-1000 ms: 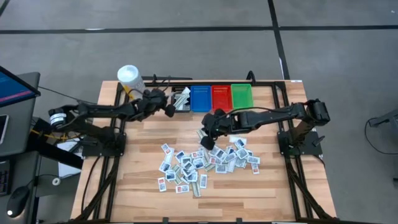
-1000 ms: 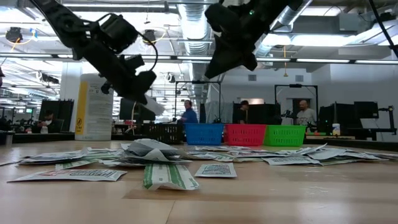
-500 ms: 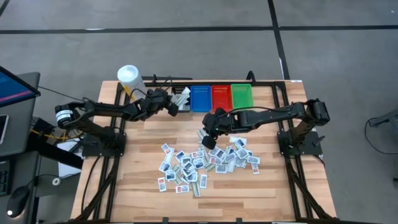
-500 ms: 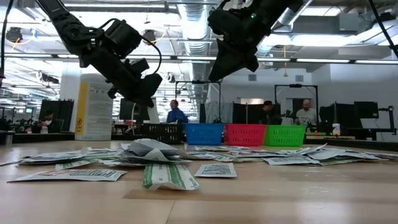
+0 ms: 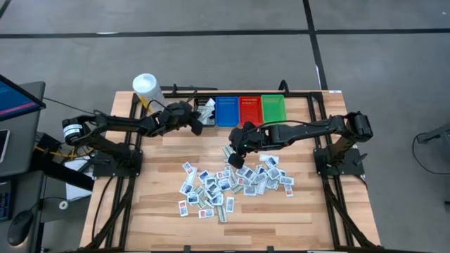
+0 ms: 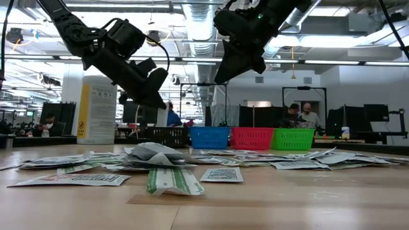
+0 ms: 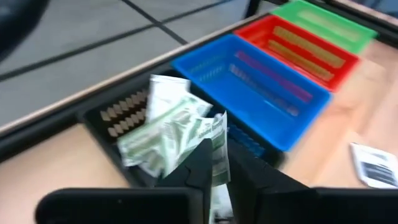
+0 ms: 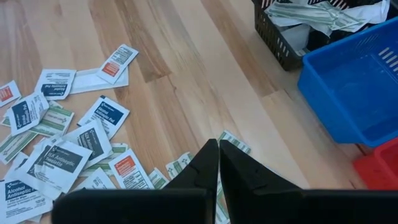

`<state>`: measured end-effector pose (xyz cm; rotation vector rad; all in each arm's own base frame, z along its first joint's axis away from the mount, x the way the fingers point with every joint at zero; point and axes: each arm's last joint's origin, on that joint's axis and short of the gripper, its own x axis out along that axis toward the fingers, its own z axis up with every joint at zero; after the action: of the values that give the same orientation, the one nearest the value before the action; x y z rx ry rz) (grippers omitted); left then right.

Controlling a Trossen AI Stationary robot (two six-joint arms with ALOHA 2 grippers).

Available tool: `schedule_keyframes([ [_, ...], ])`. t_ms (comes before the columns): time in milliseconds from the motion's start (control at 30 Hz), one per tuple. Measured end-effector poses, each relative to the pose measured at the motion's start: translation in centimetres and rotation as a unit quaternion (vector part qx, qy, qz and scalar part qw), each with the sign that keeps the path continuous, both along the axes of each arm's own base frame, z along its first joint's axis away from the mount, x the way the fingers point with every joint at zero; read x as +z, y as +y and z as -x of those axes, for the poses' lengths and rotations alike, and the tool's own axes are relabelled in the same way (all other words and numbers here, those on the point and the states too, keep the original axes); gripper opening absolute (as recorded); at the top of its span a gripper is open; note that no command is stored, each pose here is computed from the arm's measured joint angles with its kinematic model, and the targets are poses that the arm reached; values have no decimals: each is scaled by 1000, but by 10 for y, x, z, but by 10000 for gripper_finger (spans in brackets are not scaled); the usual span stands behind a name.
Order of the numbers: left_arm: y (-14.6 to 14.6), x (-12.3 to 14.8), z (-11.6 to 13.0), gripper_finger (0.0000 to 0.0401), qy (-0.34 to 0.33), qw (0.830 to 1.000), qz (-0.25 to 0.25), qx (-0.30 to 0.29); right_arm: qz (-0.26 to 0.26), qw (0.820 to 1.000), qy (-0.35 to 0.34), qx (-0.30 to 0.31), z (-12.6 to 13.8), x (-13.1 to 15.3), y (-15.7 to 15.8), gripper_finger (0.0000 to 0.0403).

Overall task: Pick & Place First Aid Supplies
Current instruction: Put the green bandage pack in the black bin

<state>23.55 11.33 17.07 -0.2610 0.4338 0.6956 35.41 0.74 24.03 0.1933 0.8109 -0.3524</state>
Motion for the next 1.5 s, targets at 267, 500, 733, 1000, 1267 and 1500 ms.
schedule_keyframes([
  [267, -8, 0, -4, 75, -11, 998, 26, -63, 0, 1000, 0, 0, 0, 0, 0, 10],
  [500, -16, -4, -5, 91, 8, 996, 37, -79, 0, 1000, 0, 0, 0, 0, 0, 10],
  [733, -20, -11, -2, 124, 49, 994, 56, -81, 0, 1000, -1, 1, 0, 0, 1, 10],
  [1000, -18, -12, 0, 183, 72, 994, 26, -76, -1, 1000, -3, 0, 0, 0, 1, 10],
  [1267, -31, -6, -8, 204, 34, 987, 38, -150, -1, 1000, -3, 0, 0, 0, 1, 10],
  [1500, -63, -9, -15, 193, 63, 961, 16, -270, 0, 1000, -3, 1, 0, 0, 1, 10],
])
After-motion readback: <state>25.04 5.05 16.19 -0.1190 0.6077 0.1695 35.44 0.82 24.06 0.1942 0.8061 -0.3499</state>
